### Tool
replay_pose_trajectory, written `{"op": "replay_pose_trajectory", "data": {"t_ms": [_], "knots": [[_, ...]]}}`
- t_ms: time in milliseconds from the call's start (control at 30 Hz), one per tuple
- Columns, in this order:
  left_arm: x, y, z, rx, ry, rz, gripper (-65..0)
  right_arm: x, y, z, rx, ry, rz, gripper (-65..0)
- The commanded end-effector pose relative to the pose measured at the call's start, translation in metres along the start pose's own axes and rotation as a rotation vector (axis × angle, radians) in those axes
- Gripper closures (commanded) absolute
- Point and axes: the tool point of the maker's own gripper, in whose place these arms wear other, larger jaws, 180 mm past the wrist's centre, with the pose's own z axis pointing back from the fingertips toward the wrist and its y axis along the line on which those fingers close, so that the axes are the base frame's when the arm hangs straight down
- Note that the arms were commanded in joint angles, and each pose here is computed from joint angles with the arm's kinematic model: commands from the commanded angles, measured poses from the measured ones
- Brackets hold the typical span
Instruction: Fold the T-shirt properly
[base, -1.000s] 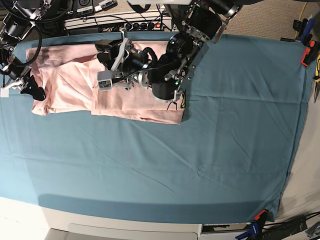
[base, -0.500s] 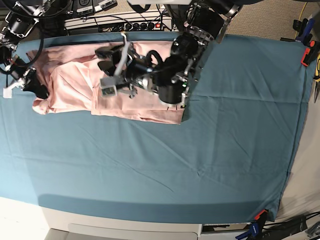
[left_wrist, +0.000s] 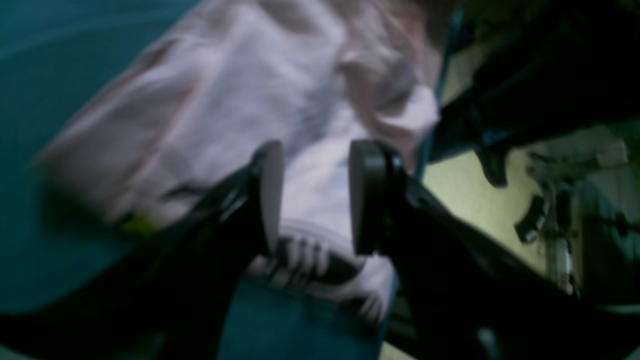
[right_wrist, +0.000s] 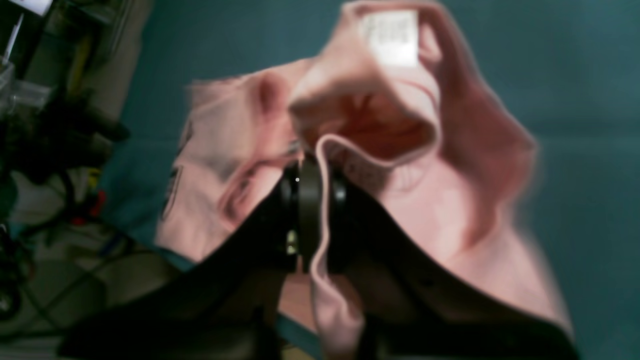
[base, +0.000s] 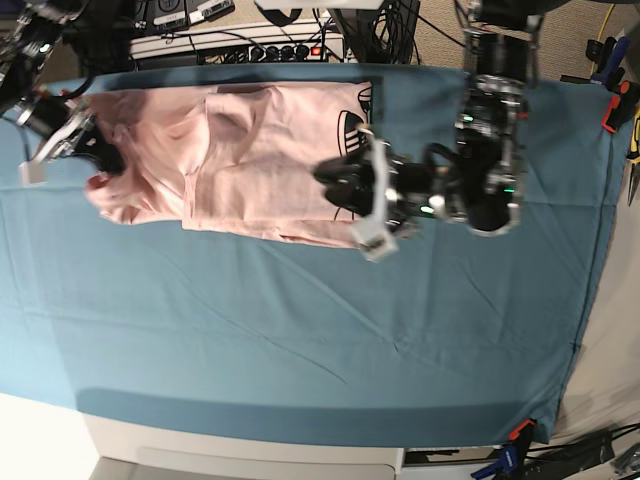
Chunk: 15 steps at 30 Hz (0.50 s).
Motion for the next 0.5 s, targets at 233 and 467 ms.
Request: {"op": "replay_pose_trajectory", "data": {"t_ms": [233,467], "knots": [[-0.005,0.038,0.070,0.134,-0.062,0.031,-23.0,-0.012,0.078,-0.022,0.029,-0.095,0.081,0.0],[-0.021,0.053,0.104,0.214,-0.031,0.054,-23.0,-0.013,0.112,-0.056,0.078,-0.147,0.077,0.0]]}}
